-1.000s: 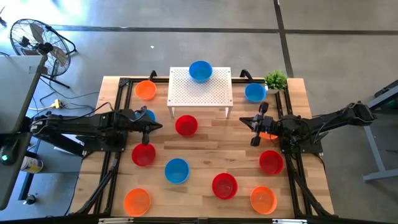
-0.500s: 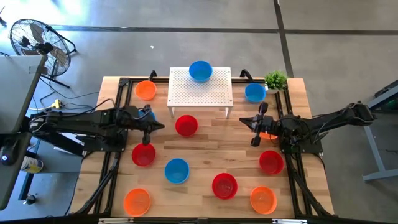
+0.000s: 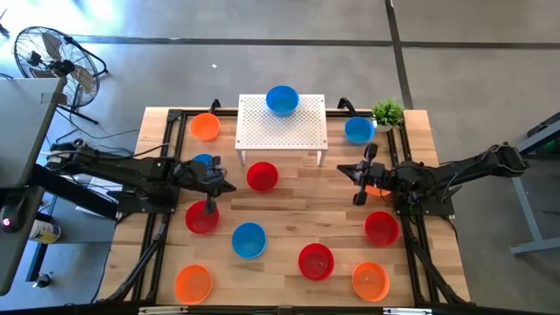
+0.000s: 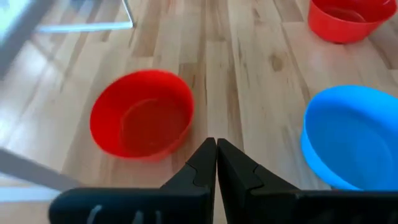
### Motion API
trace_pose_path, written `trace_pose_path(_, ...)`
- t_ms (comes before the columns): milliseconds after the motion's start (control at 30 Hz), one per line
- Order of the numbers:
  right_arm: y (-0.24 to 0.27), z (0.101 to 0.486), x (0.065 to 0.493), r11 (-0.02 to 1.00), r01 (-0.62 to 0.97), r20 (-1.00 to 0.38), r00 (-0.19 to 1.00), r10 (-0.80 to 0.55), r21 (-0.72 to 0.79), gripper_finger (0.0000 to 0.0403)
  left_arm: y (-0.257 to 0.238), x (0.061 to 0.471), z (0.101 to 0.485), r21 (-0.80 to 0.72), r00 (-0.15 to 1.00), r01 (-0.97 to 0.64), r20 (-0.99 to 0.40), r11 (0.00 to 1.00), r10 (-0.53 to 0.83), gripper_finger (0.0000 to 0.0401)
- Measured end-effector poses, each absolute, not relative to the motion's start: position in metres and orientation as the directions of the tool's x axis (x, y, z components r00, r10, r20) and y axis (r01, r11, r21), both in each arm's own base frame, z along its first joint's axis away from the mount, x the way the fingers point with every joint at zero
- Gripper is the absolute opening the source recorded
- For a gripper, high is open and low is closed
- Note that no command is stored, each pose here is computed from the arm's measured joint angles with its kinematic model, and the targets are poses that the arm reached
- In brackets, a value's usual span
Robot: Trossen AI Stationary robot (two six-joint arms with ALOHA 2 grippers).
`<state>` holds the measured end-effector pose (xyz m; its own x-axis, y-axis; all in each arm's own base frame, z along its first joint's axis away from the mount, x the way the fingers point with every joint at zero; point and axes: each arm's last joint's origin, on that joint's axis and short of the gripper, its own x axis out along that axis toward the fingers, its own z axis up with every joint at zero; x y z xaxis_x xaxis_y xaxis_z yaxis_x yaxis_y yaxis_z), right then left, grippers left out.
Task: Pick & Place Mini bowls
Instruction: Put the orange bowl on the shelf
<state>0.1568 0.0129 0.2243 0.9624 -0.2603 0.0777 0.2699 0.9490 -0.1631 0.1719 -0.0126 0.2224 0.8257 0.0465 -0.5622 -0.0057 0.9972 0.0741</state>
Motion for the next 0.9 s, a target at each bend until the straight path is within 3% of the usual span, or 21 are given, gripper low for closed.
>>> trace_pose_path(367,0.013,0.228,0.156,0.933,0.280,0.114,0.959,-0.261,-0.225,0.0000,-0.045,0.209,0.250,0.112,0.736,0.107,-0.677,0.988,-0.003,0.0010)
trace_pose_path(733,0.013,0.226,0.157,0.937,0.264,0.090,0.964,-0.250,-0.230,0.0000,-0.096,0.215,0.264,-0.066,0.606,0.209,-0.774,0.976,-0.182,0.0010)
trace_pose_path(900,0.013,0.226,0.157,0.931,0.265,0.089,0.964,-0.250,-0.251,0.0000,-0.115,0.214,0.264,-0.097,0.526,0.148,-0.835,0.984,-0.161,0.0010)
